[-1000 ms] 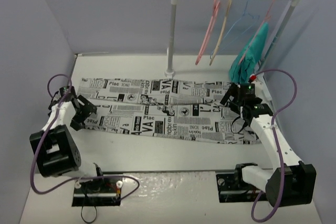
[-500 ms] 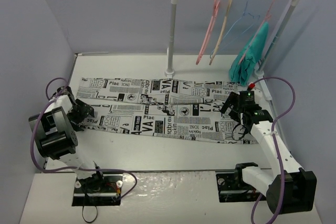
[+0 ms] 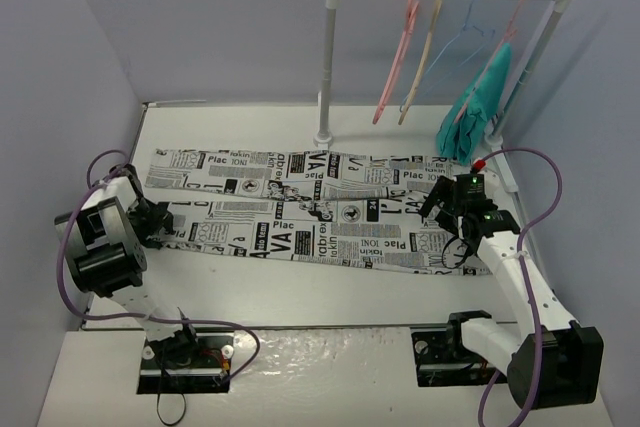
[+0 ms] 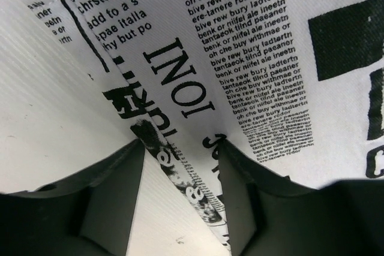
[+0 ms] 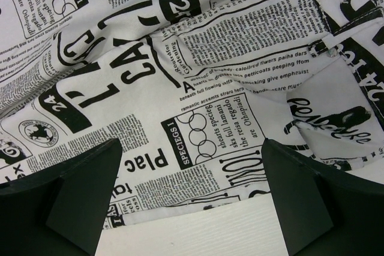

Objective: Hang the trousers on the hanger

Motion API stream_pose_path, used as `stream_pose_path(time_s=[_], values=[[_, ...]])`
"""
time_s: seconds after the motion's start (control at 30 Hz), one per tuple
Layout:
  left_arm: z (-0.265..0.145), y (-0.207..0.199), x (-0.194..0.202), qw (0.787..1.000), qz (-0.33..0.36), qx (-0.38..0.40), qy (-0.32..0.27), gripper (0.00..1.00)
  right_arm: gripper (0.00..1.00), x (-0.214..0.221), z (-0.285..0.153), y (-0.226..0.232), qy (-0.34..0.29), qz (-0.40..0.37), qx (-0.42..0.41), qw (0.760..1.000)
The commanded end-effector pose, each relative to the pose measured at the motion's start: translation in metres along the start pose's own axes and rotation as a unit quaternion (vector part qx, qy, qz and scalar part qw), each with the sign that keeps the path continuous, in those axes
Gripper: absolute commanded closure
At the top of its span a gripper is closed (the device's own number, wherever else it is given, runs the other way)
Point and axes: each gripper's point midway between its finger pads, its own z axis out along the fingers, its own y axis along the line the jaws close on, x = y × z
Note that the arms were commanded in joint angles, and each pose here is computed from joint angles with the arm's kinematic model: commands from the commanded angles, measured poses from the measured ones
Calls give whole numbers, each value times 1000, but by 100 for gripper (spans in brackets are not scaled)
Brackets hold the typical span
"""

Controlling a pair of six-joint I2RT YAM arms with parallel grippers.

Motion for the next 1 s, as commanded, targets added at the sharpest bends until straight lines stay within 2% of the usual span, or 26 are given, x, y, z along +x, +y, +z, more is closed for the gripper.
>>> stream_pose_path(time_s=[0.0, 0.13, 0.3, 0.47, 0.63, 0.8, 0.97], values=[[21, 19, 12, 999, 2, -44, 27, 68, 0, 1, 3, -1, 3, 17, 4, 1000], [25, 19, 10, 999, 14, -45, 27, 100, 0, 8, 8, -6, 16, 28, 18, 999], [11, 11, 1, 1000, 21, -19, 2, 100, 0, 24, 11, -28, 41, 71, 77, 994], [-20, -9, -8, 998, 25, 44, -27, 100, 0, 41, 10, -56, 70, 98, 165, 979], [-38, -18, -8, 995, 24, 86, -48, 100, 0, 58, 4, -64, 93, 144, 194, 966], [-43, -18, -5, 993, 25, 103, -58, 100, 0, 67, -1, -78, 91, 180, 238, 950], [-40, -21, -1, 992, 21, 113, -46, 100, 0, 82, 8, -87, 109, 206, 255, 938]])
